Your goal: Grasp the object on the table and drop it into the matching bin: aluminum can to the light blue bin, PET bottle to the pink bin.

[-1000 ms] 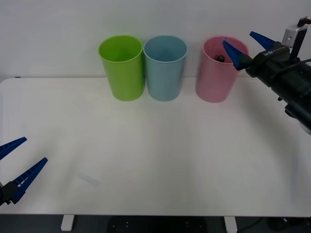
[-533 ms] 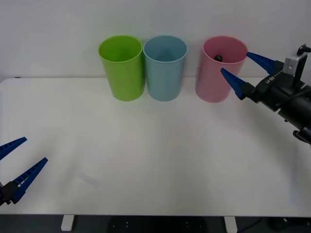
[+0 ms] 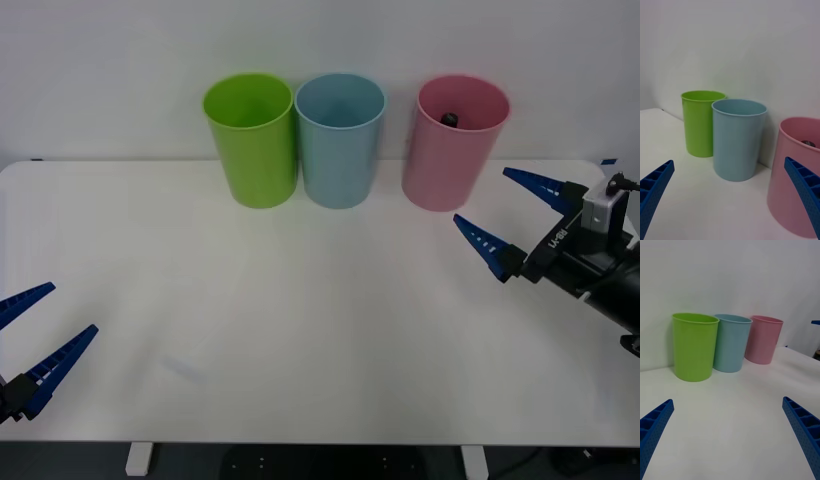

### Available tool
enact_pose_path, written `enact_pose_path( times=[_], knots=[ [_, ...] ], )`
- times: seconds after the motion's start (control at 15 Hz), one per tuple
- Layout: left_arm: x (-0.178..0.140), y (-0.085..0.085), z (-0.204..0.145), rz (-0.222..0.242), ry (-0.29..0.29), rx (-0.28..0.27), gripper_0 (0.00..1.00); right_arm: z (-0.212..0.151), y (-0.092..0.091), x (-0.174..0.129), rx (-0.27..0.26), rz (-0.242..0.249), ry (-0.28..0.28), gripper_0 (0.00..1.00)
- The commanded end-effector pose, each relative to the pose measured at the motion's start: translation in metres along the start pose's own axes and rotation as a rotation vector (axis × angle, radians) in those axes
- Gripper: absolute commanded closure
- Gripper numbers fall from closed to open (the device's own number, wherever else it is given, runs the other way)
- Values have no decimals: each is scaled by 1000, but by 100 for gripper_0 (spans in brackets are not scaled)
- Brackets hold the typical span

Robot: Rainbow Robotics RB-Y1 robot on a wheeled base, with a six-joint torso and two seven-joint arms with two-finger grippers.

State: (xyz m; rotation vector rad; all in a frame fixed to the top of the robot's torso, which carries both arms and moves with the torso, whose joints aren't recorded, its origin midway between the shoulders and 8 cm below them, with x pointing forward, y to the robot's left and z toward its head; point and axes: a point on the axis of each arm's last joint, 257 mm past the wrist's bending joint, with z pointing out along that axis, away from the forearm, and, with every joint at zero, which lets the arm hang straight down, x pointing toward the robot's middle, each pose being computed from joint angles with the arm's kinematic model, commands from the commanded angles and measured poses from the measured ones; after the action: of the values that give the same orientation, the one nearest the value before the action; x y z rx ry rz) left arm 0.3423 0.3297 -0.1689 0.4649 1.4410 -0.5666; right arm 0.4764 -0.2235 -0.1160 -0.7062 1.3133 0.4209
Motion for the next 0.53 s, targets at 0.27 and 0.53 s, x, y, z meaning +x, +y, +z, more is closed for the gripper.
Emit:
enact_pose_path(
  times=[0.27,0.53],
  knots=[
    [0,0,0,0,0,0,0,-41,32,33,-67,-2,59,0],
    [0,0,0,0,0,0,0,-65,52,42,-125,31,80,0]
  ],
)
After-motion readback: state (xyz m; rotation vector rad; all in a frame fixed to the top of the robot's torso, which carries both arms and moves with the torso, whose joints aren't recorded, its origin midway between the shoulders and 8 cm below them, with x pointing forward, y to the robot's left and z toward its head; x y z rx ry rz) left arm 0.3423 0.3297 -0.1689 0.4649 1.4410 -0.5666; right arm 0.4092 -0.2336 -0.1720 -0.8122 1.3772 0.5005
